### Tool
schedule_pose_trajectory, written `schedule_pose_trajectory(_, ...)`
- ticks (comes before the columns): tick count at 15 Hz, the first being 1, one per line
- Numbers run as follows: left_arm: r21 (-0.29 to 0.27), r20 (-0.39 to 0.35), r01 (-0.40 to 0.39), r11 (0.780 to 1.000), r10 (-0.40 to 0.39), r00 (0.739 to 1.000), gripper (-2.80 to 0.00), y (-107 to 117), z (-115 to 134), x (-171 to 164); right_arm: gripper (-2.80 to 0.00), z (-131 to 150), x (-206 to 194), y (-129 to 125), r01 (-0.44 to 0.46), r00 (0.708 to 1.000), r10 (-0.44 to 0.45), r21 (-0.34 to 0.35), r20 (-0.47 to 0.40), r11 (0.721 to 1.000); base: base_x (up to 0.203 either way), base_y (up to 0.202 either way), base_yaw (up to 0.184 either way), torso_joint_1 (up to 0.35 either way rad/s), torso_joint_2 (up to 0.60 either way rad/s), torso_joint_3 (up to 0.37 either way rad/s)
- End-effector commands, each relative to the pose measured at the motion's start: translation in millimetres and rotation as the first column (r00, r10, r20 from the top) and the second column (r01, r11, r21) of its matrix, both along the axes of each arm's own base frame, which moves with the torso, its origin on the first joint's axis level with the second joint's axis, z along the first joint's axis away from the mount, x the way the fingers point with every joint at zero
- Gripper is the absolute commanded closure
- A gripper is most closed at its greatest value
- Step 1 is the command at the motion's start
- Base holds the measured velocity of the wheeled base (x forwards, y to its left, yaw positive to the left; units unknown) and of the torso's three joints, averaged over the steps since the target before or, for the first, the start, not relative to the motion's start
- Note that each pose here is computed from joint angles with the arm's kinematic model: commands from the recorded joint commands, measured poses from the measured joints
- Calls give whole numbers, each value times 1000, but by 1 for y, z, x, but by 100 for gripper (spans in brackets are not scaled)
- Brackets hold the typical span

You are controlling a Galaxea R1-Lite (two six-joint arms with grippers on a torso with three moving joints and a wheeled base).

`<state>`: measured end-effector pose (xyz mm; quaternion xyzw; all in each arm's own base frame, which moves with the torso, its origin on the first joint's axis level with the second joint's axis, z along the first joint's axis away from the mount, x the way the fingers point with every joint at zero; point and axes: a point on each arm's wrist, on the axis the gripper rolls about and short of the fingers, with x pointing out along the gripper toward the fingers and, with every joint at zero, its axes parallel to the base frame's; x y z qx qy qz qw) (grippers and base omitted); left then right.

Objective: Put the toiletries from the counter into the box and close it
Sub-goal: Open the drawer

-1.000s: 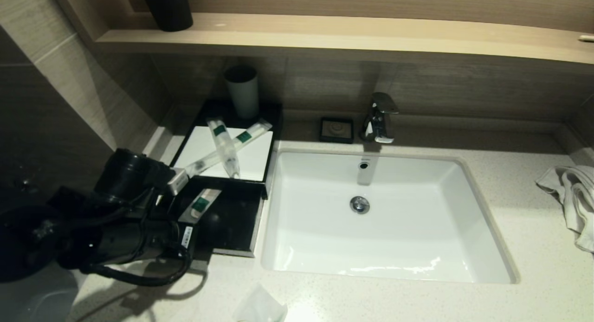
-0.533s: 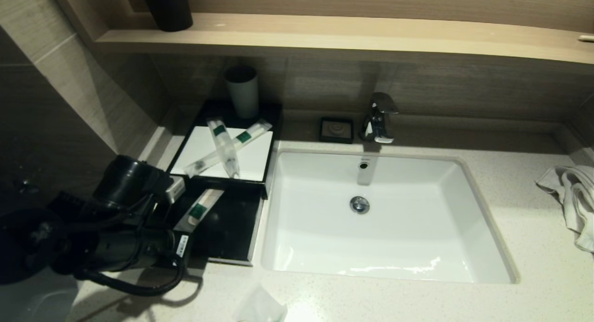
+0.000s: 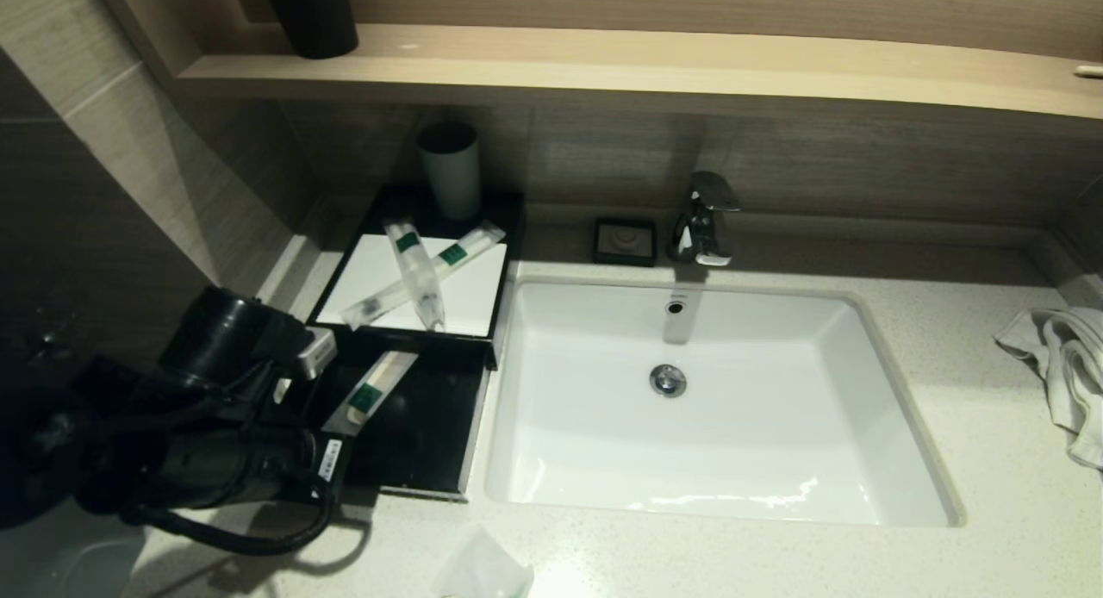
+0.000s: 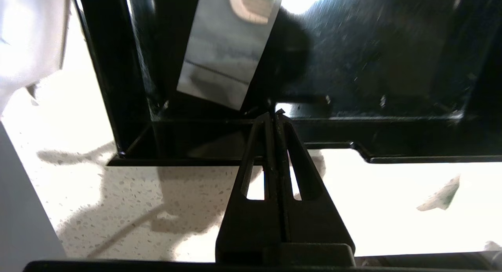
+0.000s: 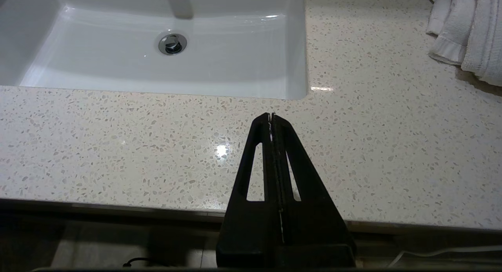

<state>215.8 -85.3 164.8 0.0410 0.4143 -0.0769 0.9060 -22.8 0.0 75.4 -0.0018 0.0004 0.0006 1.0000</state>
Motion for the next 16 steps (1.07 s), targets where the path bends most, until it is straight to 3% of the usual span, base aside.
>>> schedule_pose_trajectory(1,-24,48,1,1000,0,999,0,1,11,-4,0,0,0,0,0,1000,0,0,0,1000,0,0,0,0,0,0)
schedule_pose_trajectory(10,-86,204,-75,993,91,975,0,18,44,6,0,0,0,0,0,1000,0,0,-1,1000,0,0,0,0,0,0)
schedule_pose_trajectory(16,-60,275,-160,985,170,946,0,43,66,35,0,0,0,0,0,1000,0,0,-1,1000,0,0,0,0,0,0)
